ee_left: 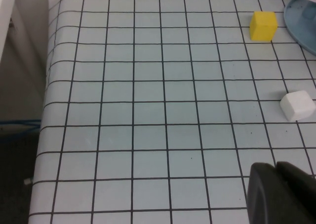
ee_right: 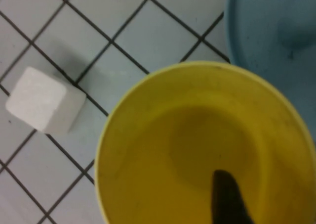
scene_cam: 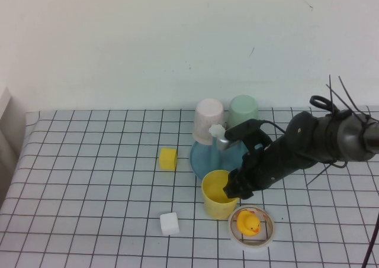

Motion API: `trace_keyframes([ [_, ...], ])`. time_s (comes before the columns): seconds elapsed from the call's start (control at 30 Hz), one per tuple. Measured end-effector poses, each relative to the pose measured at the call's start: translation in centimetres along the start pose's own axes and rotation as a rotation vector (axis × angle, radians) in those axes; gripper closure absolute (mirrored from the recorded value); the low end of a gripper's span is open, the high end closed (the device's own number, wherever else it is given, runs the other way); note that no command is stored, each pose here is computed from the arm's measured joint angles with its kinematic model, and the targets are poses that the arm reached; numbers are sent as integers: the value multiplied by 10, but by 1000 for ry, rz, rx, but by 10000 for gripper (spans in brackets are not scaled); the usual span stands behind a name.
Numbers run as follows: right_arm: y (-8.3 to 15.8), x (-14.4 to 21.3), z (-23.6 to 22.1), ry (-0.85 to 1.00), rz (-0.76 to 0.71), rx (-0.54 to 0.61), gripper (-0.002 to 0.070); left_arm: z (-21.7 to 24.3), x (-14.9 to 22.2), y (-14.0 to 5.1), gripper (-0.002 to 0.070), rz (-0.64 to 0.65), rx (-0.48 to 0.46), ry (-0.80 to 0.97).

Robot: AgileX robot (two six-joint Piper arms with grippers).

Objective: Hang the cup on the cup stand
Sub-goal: Pick up the cup from the table, then adjust the cup with two arms

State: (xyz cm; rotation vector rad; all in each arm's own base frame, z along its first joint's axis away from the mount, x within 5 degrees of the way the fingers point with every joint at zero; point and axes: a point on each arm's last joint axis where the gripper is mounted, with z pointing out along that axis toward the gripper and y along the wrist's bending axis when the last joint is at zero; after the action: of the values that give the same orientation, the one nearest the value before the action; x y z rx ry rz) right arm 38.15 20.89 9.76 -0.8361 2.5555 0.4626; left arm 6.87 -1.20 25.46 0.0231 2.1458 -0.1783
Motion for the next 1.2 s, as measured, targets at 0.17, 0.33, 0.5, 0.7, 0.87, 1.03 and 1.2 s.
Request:
trace_keyframes([
  [0.17,-1,4,7,17,11,-4,419,0,0,0,676,4,0,1],
  [0.33,-1,4,6,13,17,-6,564,1,0,0,677,6,0,-1],
  [0.5,0,4,6,18,18,-12,655,1,0,0,676,5,0,-4],
  [0.7,5,1,-2,25,38,-47,659,1,0,0,676,4,1,-3],
  [0.87,16,-18,-42,-49,-25,-61,659,1,0,0,676,3,2,-3],
  [1.03,33,-44,-108,-209,-160,-35,659,1,0,0,676,-24,5,-5],
  [1.2,70,-63,-175,-412,-353,17,659,0,-9,-6,676,-150,77,-99],
])
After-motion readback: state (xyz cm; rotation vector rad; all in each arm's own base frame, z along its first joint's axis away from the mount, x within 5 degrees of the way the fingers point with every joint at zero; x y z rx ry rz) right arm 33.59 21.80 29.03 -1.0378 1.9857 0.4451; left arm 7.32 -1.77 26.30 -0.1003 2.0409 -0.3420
